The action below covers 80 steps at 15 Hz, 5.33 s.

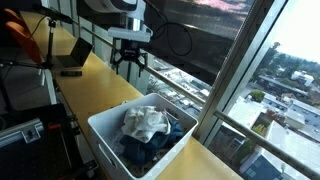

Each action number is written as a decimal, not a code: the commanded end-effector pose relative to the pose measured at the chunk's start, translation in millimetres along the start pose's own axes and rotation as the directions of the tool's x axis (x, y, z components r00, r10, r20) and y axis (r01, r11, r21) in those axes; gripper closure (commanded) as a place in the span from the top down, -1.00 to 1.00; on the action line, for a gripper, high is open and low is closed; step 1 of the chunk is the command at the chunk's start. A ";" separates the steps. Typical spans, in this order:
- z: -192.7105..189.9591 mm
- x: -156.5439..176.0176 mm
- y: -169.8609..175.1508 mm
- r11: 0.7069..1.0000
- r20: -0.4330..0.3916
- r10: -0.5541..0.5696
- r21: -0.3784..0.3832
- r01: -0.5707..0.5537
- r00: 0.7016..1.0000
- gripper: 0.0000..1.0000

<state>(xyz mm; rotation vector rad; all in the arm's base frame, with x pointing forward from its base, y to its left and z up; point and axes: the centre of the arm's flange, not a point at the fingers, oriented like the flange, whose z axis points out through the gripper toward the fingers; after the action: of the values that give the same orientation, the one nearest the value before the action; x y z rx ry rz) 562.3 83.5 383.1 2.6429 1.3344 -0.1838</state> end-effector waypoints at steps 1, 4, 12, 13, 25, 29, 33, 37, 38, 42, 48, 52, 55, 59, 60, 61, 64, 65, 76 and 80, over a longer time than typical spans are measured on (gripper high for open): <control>7.0 17.9 -3.0 0.982 -0.044 -0.181 -0.064 0.178 0.982 1.00; 17.2 38.9 -5.7 0.944 -0.067 -0.324 -0.097 0.317 0.944 1.00; 70.7 117.4 -9.5 0.737 -0.075 -0.675 -0.113 0.666 0.734 1.00; 78.2 127.1 -9.3 0.702 -0.076 -0.712 -0.106 0.705 0.698 1.00; 205.5 209.7 -35.6 0.301 -0.038 -0.953 -0.006 0.954 0.301 1.00; 233.9 220.6 -44.0 0.253 -0.033 -0.967 0.012 0.967 0.254 0.93; 239.6 224.9 -44.5 0.244 -0.034 -0.969 0.005 0.970 0.244 0.27; 233.3 225.4 -47.0 0.234 -0.030 -0.972 -0.008 0.972 0.234 -0.37; 232.1 225.1 -47.1 0.233 -0.030 -0.972 -0.010 0.972 0.233 -0.50; 220.4 225.4 -51.1 0.238 -0.033 -0.971 -0.015 0.971 0.237 -1.00; 98.0 217.6 -84.0 0.309 0.004 -0.949 -0.163 0.937 0.314 -0.97; 19.5 179.6 -35.7 0.430 0.051 -0.888 -0.260 0.865 0.457 -0.97; -11.0 128.9 24.8 0.552 0.060 -0.803 -0.298 0.779 0.592 -0.97; -12.5 45.3 97.1 0.673 0.054 -0.700 -0.284 0.683 0.712 -0.97; -4.4 31.7 107.0 0.694 0.055 -0.680 -0.274 0.666 0.731 -0.97; 7.3 20.4 114.1 0.712 0.049 -0.667 -0.254 0.655 0.744 -0.97; 48.1 1.5 121.8 0.745 0.049 -0.643 -0.190 0.639 0.764 -0.97; 57.5 -0.1 121.7 0.752 0.050 -0.638 -0.170 0.636 0.768 -0.39; 75.0 94.6 1.9 0.603 0.147 -0.771 -0.146 0.784 0.620 1.00; 84.4 110.1 -23.1 0.553 0.171 -0.804 -0.135 0.822 0.569 1.00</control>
<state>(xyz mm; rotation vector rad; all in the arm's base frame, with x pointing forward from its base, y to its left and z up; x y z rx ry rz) 612.2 157.4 284.5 1.6633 2.3027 -0.2368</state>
